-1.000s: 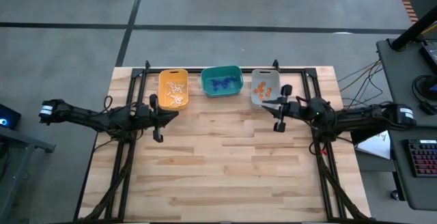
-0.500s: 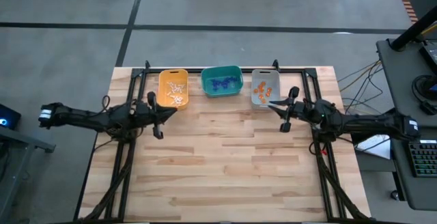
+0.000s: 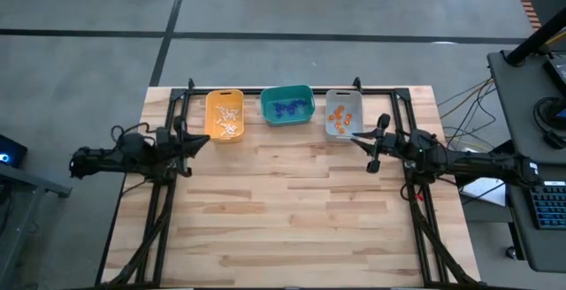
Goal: Sort Halloween decoration
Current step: Return to Home Position
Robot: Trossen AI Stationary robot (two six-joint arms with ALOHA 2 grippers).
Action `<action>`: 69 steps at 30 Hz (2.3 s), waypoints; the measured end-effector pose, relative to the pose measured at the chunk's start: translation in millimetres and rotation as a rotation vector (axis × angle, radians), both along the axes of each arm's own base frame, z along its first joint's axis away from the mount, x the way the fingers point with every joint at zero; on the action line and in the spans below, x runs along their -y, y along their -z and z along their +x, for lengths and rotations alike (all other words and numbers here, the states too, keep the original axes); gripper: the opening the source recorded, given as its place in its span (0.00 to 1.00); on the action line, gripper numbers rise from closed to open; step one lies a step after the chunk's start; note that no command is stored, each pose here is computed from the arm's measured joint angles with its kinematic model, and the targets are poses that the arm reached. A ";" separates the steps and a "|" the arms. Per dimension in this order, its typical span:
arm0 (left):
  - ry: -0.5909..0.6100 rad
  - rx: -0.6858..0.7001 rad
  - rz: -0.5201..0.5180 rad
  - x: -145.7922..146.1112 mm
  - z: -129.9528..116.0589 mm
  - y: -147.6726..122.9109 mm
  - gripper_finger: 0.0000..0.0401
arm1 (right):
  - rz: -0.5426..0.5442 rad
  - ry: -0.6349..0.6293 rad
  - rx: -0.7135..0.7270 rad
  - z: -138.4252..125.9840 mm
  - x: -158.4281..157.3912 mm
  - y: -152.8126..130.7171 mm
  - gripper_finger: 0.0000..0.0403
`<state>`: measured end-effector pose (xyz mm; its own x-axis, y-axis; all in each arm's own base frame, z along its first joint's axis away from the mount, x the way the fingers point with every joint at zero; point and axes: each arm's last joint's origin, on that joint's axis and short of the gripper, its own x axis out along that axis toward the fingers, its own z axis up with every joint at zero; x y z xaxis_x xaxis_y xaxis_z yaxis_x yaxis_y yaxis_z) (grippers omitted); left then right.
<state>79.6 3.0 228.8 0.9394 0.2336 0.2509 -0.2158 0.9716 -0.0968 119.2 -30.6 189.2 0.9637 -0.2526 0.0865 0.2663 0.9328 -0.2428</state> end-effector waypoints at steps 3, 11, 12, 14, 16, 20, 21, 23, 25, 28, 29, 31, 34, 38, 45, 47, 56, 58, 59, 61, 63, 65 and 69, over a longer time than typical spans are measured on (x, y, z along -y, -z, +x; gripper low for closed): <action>0.001 -0.036 0.001 0.2 2.1 3.7 0.00 | -0.002 -0.004 -0.020 -1.6 -0.6 1.7 0.17; 0.053 -0.072 -0.026 1.9 9.4 26.1 0.00 | -0.006 -0.008 0.011 -11.1 -3.1 2.6 0.17; 0.070 -0.069 -0.026 2.6 11.5 32.3 0.00 | -0.008 -0.009 0.022 -12.2 -3.4 2.4 0.17; 0.086 -0.081 -0.019 3.3 15.4 46.0 0.00 | -0.013 -0.014 0.040 -14.4 -4.1 4.2 0.17; 0.094 -0.145 -0.015 3.7 17.0 51.7 0.00 | -0.010 -0.029 0.041 -15.6 -4.8 7.9 0.17; 0.088 -0.163 0.012 3.8 18.5 52.7 0.00 | -0.008 -0.042 0.025 -18.5 -6.0 10.0 0.17; 0.087 -0.160 0.017 3.8 18.4 52.3 0.00 | -0.008 -0.042 0.022 -19.6 -6.2 10.5 0.17; 0.087 -0.173 0.019 3.8 18.6 53.6 0.00 | -0.011 -0.041 0.028 -21.8 -6.8 10.4 0.17; 0.072 -0.184 0.016 3.4 18.6 54.7 0.00 | -0.016 -0.032 0.031 -23.7 -7.0 10.4 0.17; 0.028 -0.225 -0.005 2.1 19.1 58.8 0.00 | 0.020 -0.036 0.045 -25.0 -7.3 10.4 0.17; 0.019 -0.228 -0.007 1.8 19.3 59.1 0.00 | 0.038 -0.038 0.047 -25.0 -7.3 10.7 0.17; 0.017 -0.238 -0.007 1.8 19.9 59.9 0.00 | 0.068 -0.040 0.048 -24.7 -7.2 11.2 0.17; 0.016 -0.250 -0.007 1.9 20.8 60.8 0.00 | 0.095 -0.042 0.041 -23.8 -7.0 12.2 0.16; 0.016 -0.269 -0.005 1.9 21.9 61.6 0.00 | 0.109 -0.043 0.039 -23.4 -6.9 12.7 0.16; 0.015 -0.289 -0.004 2.0 23.3 61.2 0.00 | 0.108 -0.043 0.039 -23.3 -6.9 12.7 0.16; 0.015 -0.292 -0.004 2.1 23.7 61.3 0.00 | 0.108 -0.043 0.038 -23.3 -6.9 12.8 0.16; 0.015 -0.316 -0.002 2.2 25.3 63.1 0.00 | 0.107 -0.043 0.038 -23.3 -6.9 12.9 0.16; 0.015 -0.321 -0.002 2.2 25.6 63.6 0.00 | 0.107 -0.043 0.038 -23.3 -6.9 12.9 0.16; 0.015 -0.323 -0.002 2.2 25.8 63.7 0.00 | 0.107 -0.043 0.038 -23.3 -6.9 12.9 0.16; 0.015 -0.330 -0.002 2.2 26.1 64.2 0.00 | 0.111 -0.050 0.032 -23.5 -8.4 13.6 0.16; 0.015 -0.335 -0.001 2.3 26.5 64.6 0.00 | 0.125 -0.094 0.044 -24.0 -11.6 13.0 0.16; 0.015 -0.340 -0.001 2.3 26.7 64.8 0.00 | 0.166 -0.113 0.038 -24.2 -12.5 14.4 0.16; 0.015 -0.343 -0.001 2.3 27.0 65.0 0.00 | 0.228 -0.082 -0.015 -23.6 -13.0 21.0 0.16</action>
